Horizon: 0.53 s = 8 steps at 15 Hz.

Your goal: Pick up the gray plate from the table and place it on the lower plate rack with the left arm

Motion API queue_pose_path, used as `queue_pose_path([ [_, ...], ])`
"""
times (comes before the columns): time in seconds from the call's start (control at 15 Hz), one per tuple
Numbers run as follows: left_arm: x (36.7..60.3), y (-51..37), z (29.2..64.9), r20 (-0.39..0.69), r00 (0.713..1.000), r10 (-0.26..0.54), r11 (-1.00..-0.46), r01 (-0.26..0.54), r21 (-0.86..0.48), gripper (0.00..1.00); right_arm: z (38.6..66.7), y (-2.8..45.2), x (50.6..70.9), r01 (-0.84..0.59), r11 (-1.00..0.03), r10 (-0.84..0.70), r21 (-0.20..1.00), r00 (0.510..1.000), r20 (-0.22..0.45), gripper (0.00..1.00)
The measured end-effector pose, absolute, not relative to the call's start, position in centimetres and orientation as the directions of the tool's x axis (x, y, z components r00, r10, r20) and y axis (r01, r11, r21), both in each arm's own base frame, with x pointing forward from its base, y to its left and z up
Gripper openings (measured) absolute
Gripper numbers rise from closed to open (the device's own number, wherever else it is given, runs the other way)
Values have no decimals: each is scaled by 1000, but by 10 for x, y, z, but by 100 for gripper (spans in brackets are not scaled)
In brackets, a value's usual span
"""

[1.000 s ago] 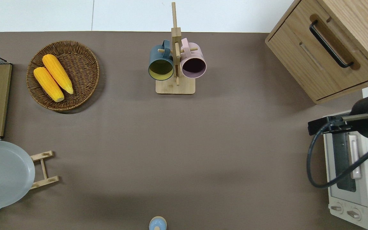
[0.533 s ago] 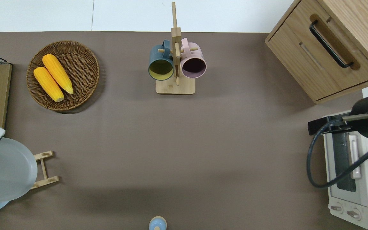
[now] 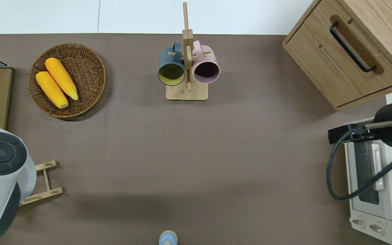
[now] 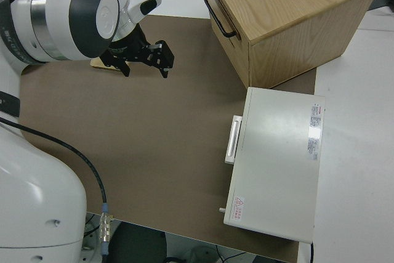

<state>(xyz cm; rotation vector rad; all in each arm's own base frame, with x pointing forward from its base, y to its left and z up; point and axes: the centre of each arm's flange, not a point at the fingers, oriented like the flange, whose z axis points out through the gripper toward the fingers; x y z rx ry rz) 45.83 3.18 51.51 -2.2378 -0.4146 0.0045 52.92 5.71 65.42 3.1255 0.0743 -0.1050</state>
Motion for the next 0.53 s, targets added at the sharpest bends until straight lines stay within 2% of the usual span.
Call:
queue_pose_path([
  [0.53, 452, 9, 487, 190, 944, 270, -533, 311, -787, 4, 654, 57, 529, 48, -999, 47, 12, 997, -67, 99],
])
